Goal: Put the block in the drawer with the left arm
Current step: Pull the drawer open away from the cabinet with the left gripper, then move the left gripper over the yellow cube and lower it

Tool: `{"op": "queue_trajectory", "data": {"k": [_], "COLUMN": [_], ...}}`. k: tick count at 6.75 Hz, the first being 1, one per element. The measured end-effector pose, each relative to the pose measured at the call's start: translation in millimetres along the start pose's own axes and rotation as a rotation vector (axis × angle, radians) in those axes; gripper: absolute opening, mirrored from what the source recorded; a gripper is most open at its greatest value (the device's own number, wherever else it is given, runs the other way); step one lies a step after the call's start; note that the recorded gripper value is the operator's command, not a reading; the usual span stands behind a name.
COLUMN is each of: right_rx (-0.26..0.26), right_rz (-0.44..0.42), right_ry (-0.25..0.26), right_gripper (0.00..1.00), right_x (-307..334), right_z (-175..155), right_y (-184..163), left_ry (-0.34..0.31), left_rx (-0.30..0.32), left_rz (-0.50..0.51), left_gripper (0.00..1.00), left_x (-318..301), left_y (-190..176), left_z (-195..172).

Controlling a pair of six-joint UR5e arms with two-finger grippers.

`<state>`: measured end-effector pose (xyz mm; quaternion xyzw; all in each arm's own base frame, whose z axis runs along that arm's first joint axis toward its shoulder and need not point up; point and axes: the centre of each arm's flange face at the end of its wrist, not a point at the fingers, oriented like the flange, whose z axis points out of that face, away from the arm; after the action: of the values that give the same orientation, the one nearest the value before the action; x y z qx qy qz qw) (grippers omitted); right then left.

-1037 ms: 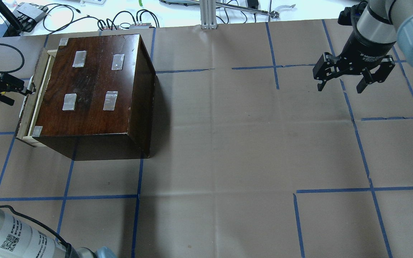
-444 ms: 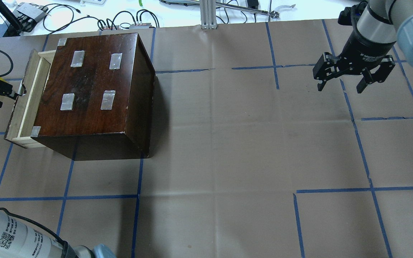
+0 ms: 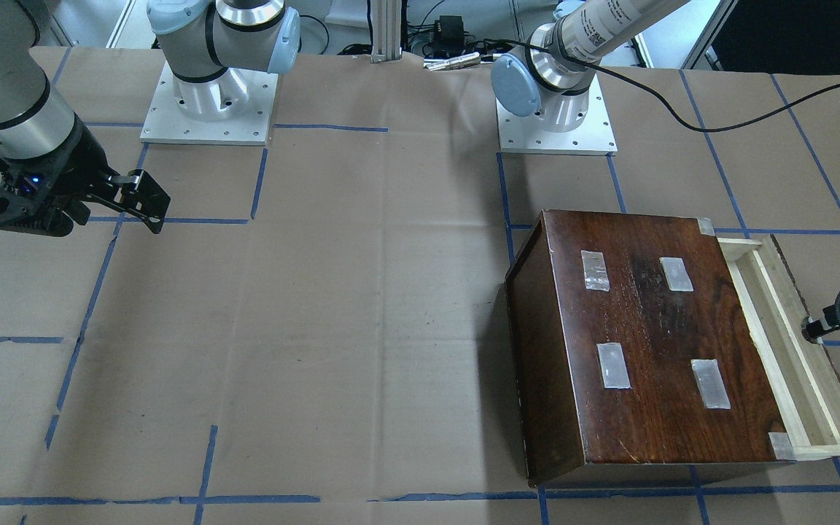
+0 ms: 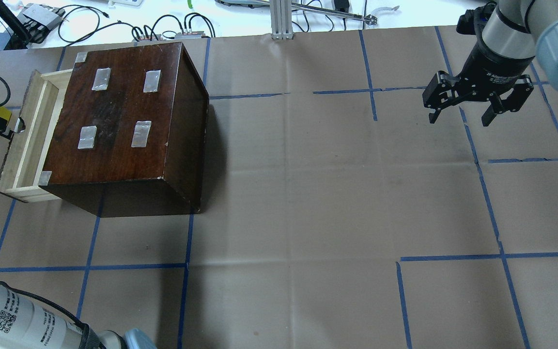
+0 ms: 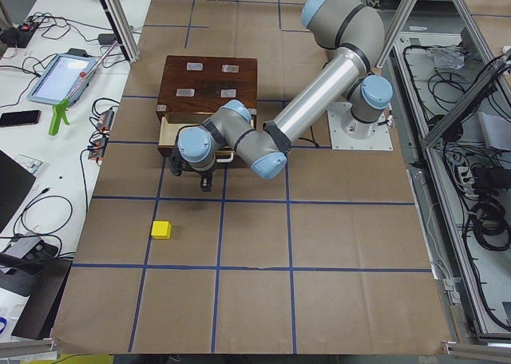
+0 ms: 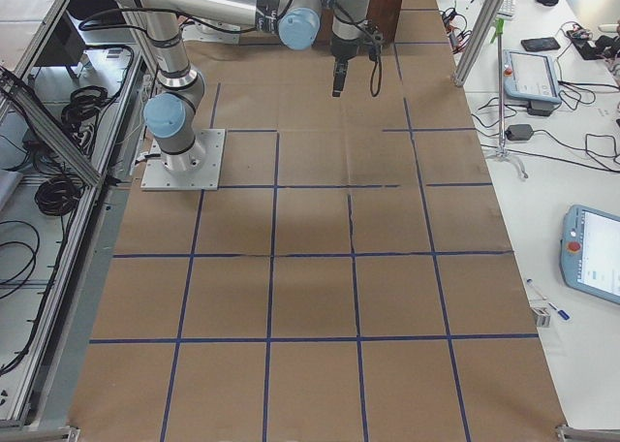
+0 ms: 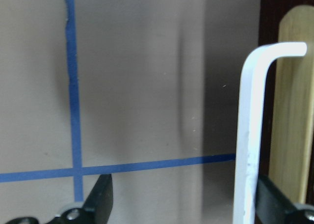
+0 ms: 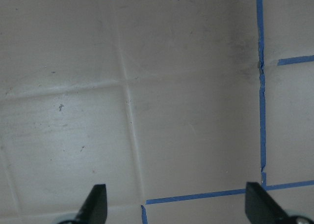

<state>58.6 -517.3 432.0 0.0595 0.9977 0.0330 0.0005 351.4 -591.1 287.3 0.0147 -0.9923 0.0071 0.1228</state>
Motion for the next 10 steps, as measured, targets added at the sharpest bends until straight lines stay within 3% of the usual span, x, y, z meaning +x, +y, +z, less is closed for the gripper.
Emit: {"op": "queue_trajectory", "data": {"k": [6,10], "right_rx": [0.0,0.0], "right_rz": [-0.001,-0.001], "right_ry": [0.0,0.0], "right_gripper": [1.0,1.0], "right_x": [0.0,0.0], "right_z": [0.2,-0.2], "right_y": [-0.1,0.2], "left_ry": [-0.09,-0.169], "left_rx": [0.043,0.109], "left_rz": [0.004,0.022], "left_gripper": [0.98,0.98], "left_x": [-1.2,-26.3], "left_y": [-0.7,-35.9], "left_z": [-56.9,-89.3]}}
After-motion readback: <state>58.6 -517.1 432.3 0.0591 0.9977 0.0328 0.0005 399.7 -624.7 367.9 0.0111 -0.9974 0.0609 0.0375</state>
